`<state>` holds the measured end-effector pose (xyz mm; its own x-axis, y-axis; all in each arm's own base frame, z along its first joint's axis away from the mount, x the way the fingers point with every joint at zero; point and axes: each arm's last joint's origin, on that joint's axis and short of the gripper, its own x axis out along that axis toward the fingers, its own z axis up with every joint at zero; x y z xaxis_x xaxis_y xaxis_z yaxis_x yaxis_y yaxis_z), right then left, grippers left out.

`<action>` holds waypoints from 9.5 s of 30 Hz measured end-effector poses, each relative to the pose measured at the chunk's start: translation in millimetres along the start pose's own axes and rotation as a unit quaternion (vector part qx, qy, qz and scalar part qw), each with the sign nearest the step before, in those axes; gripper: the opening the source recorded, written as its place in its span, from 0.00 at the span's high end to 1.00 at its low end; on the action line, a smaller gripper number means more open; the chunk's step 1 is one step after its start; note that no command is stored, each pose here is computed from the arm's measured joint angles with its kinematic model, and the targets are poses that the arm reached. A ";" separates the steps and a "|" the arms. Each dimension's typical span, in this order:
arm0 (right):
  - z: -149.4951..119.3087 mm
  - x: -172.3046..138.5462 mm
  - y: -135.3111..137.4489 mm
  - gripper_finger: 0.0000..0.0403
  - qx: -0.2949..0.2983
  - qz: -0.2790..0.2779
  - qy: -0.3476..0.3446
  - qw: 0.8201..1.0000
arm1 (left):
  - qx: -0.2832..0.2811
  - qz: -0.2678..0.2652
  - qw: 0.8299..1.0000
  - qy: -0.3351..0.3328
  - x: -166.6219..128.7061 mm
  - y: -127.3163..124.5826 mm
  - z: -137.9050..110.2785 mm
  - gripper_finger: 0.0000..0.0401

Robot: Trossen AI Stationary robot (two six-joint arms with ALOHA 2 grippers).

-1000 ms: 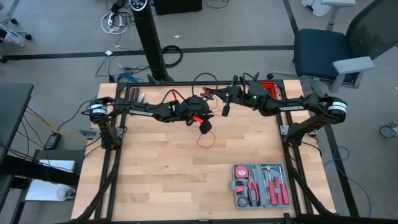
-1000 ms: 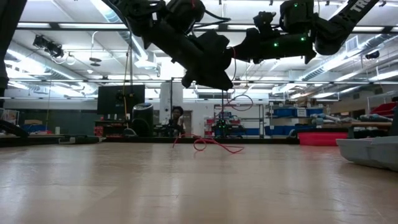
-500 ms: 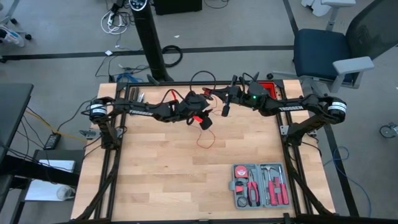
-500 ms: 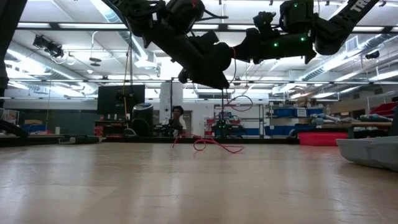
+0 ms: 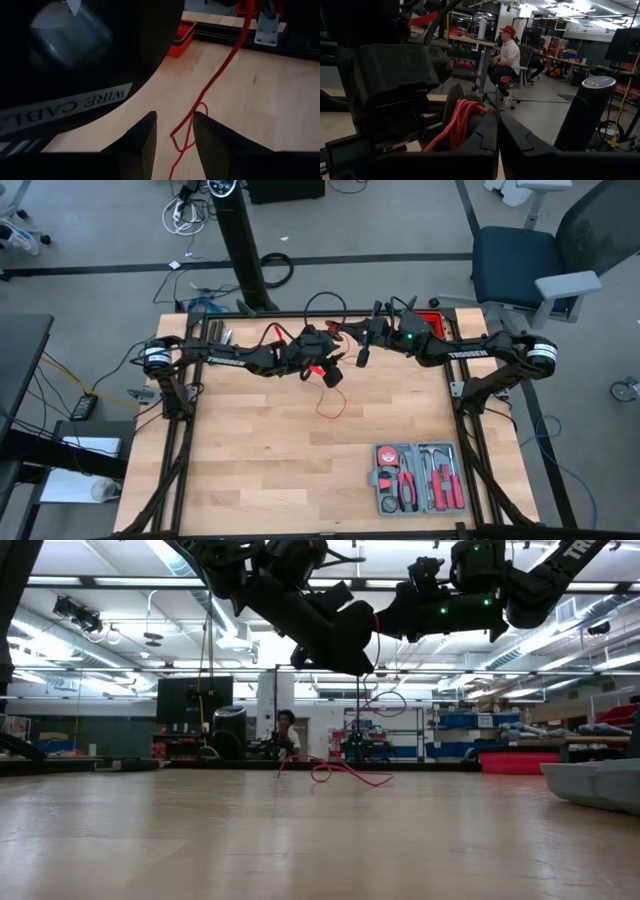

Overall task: Coil cords
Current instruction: Coil the wire

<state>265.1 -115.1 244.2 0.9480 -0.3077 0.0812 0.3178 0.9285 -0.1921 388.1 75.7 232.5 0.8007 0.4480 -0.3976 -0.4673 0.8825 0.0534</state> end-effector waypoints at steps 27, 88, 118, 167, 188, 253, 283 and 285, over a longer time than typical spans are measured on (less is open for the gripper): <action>-2.9 -0.3 -1.8 0.99 -0.006 -0.001 0.013 1.000 | 0.034 0.009 0.993 0.110 -9.1 5.3 -16.5 1.00; -27.5 -13.1 -30.3 0.99 -0.028 0.198 0.060 0.978 | 0.136 -0.060 0.989 0.012 -57.8 25.0 20.2 0.85; -20.9 -9.7 -17.3 0.99 -0.015 0.224 0.034 0.974 | 0.044 -0.084 0.990 -0.107 -50.2 37.9 -12.8 0.79; -22.3 -24.4 -49.4 0.83 0.016 -0.070 0.157 0.985 | -0.096 0.054 0.985 -0.136 -46.6 69.3 -6.3 1.00; -10.0 -15.1 38.9 0.85 -0.370 -0.025 0.207 0.905 | -0.218 0.004 0.957 -0.191 -50.0 67.8 3.9 1.00; -7.4 -16.9 57.4 0.71 -0.441 -0.004 0.208 0.873 | -0.257 -0.118 0.926 -0.251 -60.5 48.5 18.7 1.00; -8.4 -14.9 49.8 0.71 -0.534 0.051 0.176 0.825 | -0.233 -0.192 0.916 -0.264 -64.5 44.7 23.6 1.00; -8.3 -14.6 48.4 0.72 -0.529 0.046 0.177 0.829 | -0.233 -0.192 0.916 -0.264 -64.5 44.7 23.6 1.00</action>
<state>266.7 -67.4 225.7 0.8554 -0.4602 -0.2377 -0.0974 0.3079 -0.9464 324.4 89.7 282.2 0.9516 0.2325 0.2008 -0.1236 0.8881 -0.4427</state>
